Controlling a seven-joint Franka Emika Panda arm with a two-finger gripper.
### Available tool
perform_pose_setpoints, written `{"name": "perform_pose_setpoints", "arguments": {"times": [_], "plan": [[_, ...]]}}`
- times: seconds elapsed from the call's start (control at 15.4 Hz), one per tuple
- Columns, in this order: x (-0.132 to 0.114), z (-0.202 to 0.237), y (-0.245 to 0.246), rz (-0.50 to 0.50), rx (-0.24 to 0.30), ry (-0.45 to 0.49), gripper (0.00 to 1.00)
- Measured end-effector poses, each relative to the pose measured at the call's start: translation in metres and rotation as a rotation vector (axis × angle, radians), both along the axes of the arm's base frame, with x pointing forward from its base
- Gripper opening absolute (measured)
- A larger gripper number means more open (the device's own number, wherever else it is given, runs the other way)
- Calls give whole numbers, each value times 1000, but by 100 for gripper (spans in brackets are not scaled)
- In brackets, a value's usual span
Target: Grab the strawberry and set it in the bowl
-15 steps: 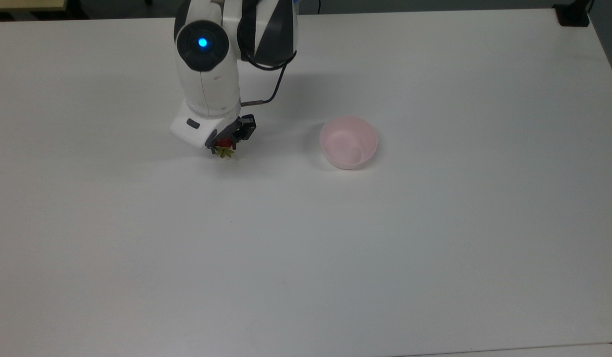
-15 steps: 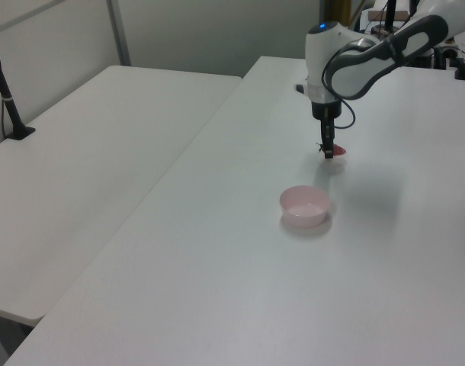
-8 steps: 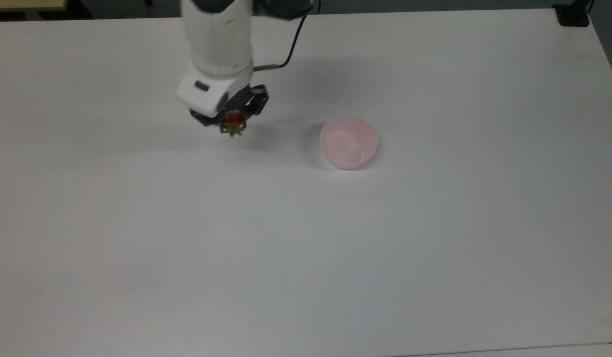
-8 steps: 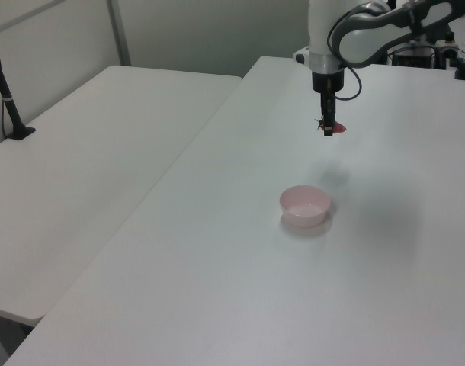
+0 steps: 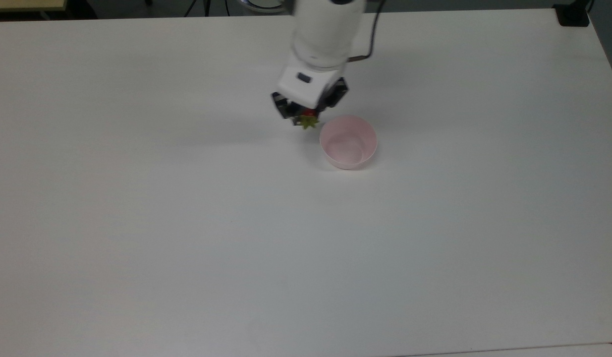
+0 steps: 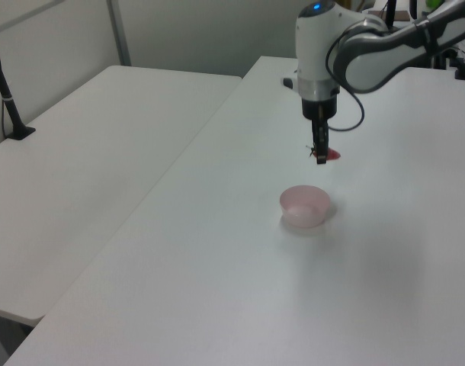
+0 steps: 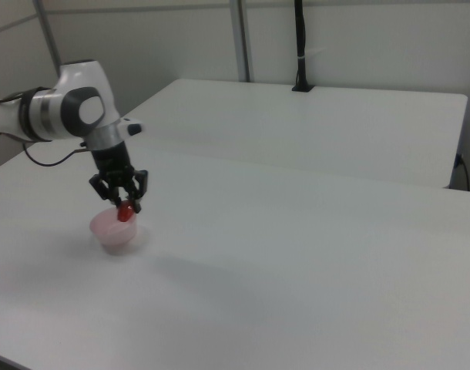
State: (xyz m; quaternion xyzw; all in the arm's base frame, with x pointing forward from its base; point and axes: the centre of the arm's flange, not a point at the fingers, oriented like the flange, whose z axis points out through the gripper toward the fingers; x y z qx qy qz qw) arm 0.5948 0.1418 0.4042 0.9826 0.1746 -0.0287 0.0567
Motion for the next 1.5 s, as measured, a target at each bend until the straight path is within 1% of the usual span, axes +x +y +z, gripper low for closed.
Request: {"name": "perform_pose_setpoints", "arguments": {"times": [0.13,0.26,0.46,0.59,0.65,0.78,0.85,0.98,1.17,1.24,1.37,1.5], "plan": [[-5,-9,24,-31,-9,-1,41],[-2,-20,41,-67,-7,-36,41],[4,-47,60,-121,-4,-86,45],[2,-69,76,-169,-23,-95,62],[0,-78,84,-186,-40,-99,75],[0,-77,88,-201,-43,-107,96],[2,-74,87,-205,-42,-110,100],[7,-58,76,-224,-42,-111,100],[3,2,31,-255,-23,-47,100],[-1,27,11,-271,-11,-39,100],[-9,75,-34,-295,13,-52,100],[-16,109,-82,-315,27,-80,100]]}}
